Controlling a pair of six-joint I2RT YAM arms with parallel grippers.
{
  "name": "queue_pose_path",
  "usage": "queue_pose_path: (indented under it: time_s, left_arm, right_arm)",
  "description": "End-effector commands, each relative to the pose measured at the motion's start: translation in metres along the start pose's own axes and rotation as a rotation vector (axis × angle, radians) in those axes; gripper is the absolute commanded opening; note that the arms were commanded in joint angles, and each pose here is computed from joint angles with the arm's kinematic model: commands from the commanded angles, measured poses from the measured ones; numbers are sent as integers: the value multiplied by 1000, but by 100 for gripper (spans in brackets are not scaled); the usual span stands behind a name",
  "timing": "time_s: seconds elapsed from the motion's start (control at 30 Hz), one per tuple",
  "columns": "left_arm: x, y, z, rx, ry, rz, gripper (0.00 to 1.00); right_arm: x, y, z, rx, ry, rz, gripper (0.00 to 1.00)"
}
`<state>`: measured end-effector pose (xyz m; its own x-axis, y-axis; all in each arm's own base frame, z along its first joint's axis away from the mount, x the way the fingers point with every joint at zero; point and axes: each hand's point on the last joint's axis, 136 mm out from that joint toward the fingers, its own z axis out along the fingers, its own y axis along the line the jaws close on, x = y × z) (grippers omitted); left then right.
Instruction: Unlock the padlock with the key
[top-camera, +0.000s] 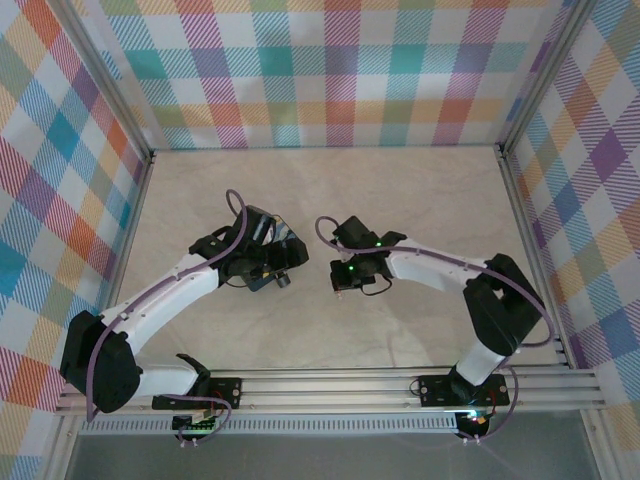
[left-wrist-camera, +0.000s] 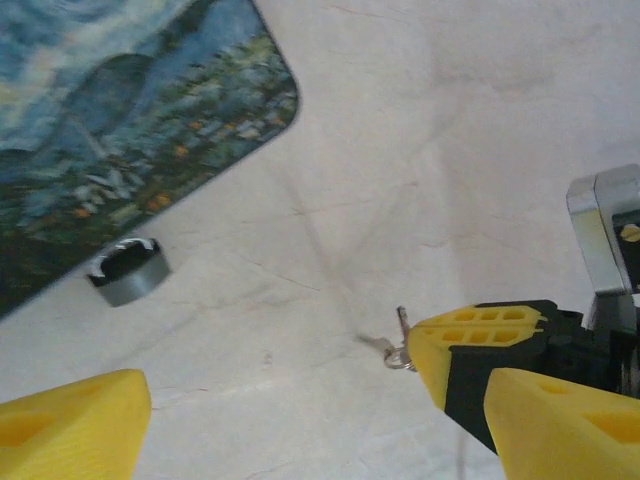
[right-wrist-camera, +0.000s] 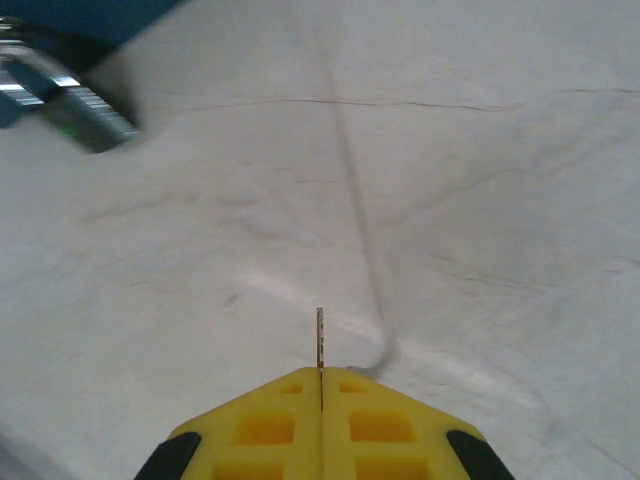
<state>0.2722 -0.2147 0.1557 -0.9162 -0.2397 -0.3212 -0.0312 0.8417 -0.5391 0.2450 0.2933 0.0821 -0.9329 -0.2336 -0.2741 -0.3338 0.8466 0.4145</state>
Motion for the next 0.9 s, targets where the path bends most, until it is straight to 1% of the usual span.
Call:
queue_pose_path:
  time_s: [0.0, 0.1, 0.2, 0.3, 0.33, 0.47, 0.57, 0.73, 0.87]
  left_arm:
    - [5, -24, -1, 161, 56, 14, 82]
    - [2, -29, -1, 254, 75, -26, 73]
    - [1, -35, 0, 334, 74, -43, 65]
    - [3, -45, 4, 407, 90, -51, 56]
    - [4, -47, 5, 423, 97, -54, 54]
    - [6, -53, 7, 466, 114, -33, 50]
    - [8, -50, 10, 452, 130, -26, 44]
    - [7, -50, 12, 452, 129, -33, 42]
    - [6, -53, 13, 461, 130, -40, 39]
  right_arm:
    - [-14, 42, -29, -272, -52, -101, 1]
    - [-16, 47, -44, -399, -61, -105, 1]
    - [-18, 45, -54, -490, -66, -94, 1]
    - [-17, 53, -62, -577, -62, -115, 1]
    - [-16, 56, -64, -595, -62, -123, 1]
    - [-21, 62, -67, -626, -74, -135, 3]
    - [-24, 65, -69, -642, -80, -140, 3]
    - [-25, 68, -70, -657, -72, -137, 2]
    - [-25, 69, -70, -664, -72, -129, 2]
